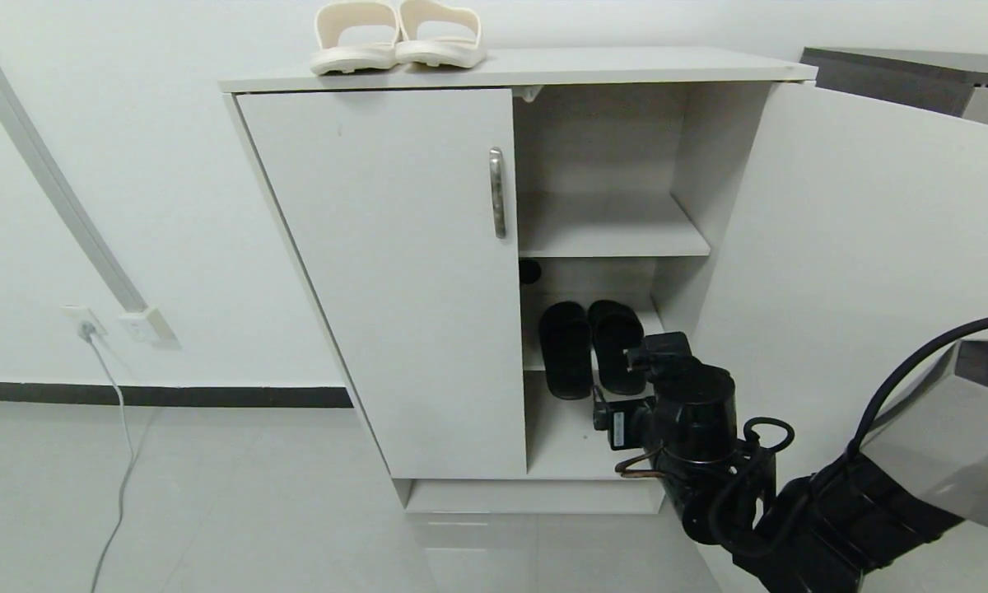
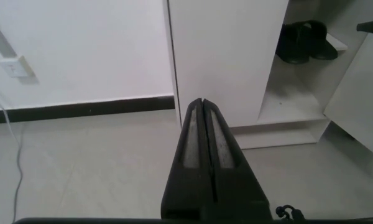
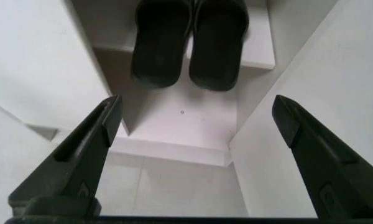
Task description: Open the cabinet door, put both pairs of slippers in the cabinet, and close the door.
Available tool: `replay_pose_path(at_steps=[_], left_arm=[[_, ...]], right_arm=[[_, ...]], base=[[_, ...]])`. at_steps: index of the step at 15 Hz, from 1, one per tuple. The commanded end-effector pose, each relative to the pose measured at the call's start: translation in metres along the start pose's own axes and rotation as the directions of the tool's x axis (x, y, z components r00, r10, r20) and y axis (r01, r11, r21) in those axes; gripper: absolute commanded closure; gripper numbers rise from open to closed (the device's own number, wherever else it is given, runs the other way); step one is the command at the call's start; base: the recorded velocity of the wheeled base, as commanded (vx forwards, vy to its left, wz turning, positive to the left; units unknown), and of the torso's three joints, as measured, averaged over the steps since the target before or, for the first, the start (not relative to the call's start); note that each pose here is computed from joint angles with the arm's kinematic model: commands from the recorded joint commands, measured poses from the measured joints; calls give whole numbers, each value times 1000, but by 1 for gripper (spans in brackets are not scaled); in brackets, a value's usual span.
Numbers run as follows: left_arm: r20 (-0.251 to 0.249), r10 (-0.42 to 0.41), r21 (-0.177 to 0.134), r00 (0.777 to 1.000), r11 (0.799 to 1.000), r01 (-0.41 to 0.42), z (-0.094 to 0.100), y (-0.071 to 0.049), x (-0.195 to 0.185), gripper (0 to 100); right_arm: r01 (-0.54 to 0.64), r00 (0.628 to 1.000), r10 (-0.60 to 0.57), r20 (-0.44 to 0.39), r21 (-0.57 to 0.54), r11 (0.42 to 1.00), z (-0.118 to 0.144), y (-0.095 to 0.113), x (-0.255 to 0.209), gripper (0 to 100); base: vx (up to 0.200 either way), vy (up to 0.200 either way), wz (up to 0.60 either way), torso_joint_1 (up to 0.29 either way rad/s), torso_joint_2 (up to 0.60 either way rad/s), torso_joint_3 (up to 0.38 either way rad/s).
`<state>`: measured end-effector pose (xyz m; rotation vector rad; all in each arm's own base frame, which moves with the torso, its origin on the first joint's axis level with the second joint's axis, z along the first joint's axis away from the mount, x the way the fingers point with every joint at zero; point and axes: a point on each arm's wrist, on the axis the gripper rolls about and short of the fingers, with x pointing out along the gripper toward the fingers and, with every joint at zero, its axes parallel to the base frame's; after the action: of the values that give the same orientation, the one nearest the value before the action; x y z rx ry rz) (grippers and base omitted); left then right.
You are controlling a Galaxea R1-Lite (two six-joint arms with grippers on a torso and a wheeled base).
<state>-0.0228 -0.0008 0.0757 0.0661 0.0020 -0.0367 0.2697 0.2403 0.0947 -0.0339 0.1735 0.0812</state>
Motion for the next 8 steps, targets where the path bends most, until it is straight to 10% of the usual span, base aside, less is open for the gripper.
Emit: replay_pose_path(at_steps=[1, 8], left_arm=[[-1, 0, 0, 1000, 1000, 0, 0, 0, 0, 100], [-1, 1, -6, 1000, 1000, -1, 0, 0, 0, 100]], right_arm=[[-3, 1000, 3, -4, -4, 1000, -2, 1, 0, 0], [-4, 1000, 4, -20, -16, 1000, -7, -1, -3, 0]], base=[[0, 200, 0, 7, 12, -2], [0, 200, 0, 2, 2, 3]])
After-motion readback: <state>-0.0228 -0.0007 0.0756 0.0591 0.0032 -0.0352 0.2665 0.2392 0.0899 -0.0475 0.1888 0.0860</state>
